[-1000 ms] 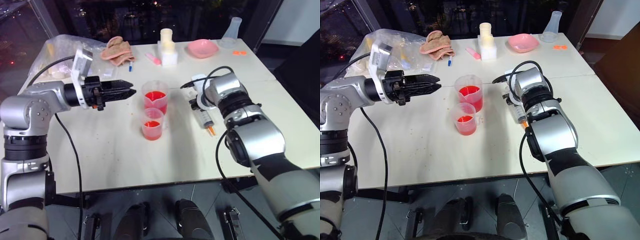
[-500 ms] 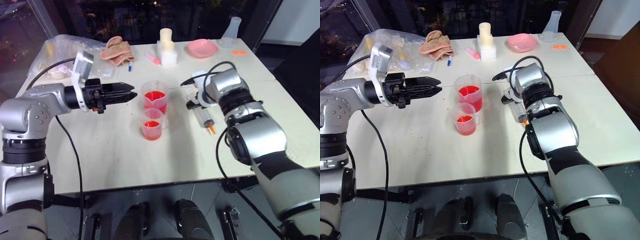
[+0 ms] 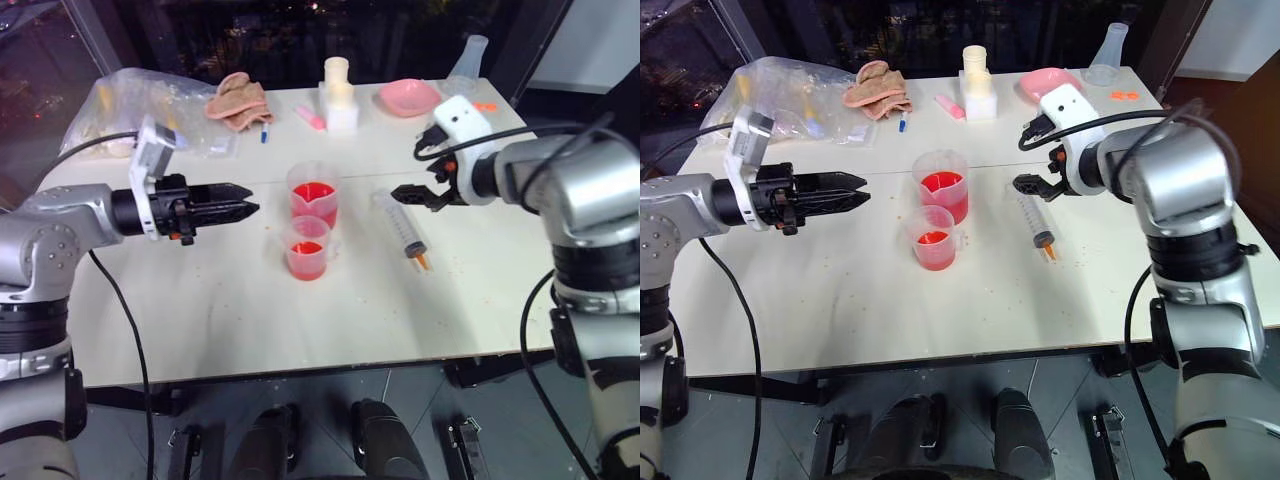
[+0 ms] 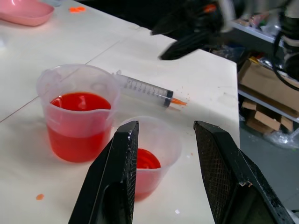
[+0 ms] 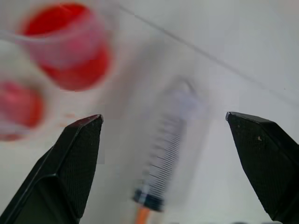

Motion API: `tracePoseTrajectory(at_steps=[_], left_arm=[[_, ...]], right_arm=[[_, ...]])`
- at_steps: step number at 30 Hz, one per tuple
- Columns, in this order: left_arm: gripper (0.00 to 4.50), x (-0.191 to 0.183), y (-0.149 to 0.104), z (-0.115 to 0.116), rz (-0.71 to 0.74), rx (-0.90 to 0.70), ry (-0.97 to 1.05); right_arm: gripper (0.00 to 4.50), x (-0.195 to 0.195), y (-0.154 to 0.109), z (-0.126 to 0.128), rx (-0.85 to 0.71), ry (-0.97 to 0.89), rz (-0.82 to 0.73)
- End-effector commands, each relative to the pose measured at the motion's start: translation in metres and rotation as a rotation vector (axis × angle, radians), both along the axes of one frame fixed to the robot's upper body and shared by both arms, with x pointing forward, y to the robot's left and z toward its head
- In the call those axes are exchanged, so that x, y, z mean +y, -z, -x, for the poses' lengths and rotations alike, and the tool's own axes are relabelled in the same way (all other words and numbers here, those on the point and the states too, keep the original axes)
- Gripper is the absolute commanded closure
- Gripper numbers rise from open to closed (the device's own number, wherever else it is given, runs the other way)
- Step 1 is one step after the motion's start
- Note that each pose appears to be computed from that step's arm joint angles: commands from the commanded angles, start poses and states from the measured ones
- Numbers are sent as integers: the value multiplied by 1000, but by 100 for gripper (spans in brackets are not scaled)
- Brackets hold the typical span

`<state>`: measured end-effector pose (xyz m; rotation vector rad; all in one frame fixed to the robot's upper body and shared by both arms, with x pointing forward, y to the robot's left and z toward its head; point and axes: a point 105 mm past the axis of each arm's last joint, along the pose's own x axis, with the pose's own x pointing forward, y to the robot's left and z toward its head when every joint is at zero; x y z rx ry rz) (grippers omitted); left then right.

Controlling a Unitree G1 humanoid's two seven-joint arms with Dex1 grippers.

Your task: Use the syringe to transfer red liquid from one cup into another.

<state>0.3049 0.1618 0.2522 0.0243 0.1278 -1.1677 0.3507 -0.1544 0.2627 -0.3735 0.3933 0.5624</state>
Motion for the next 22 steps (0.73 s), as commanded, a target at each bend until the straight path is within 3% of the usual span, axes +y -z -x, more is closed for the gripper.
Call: tracePoseTrajectory(at_steps=[1, 10, 22], left_arm=[[253, 9, -12, 8, -12, -42, -28], [253, 12, -14, 12, -17, -28, -31], [253, 14, -14, 12, -38, -25, -33]], right_arm=[[11, -6, -14, 27, -67, -82, -43], [11, -15, -11, 47, -97, -134, -26], [11, -14, -11, 52, -113, -162, -13]])
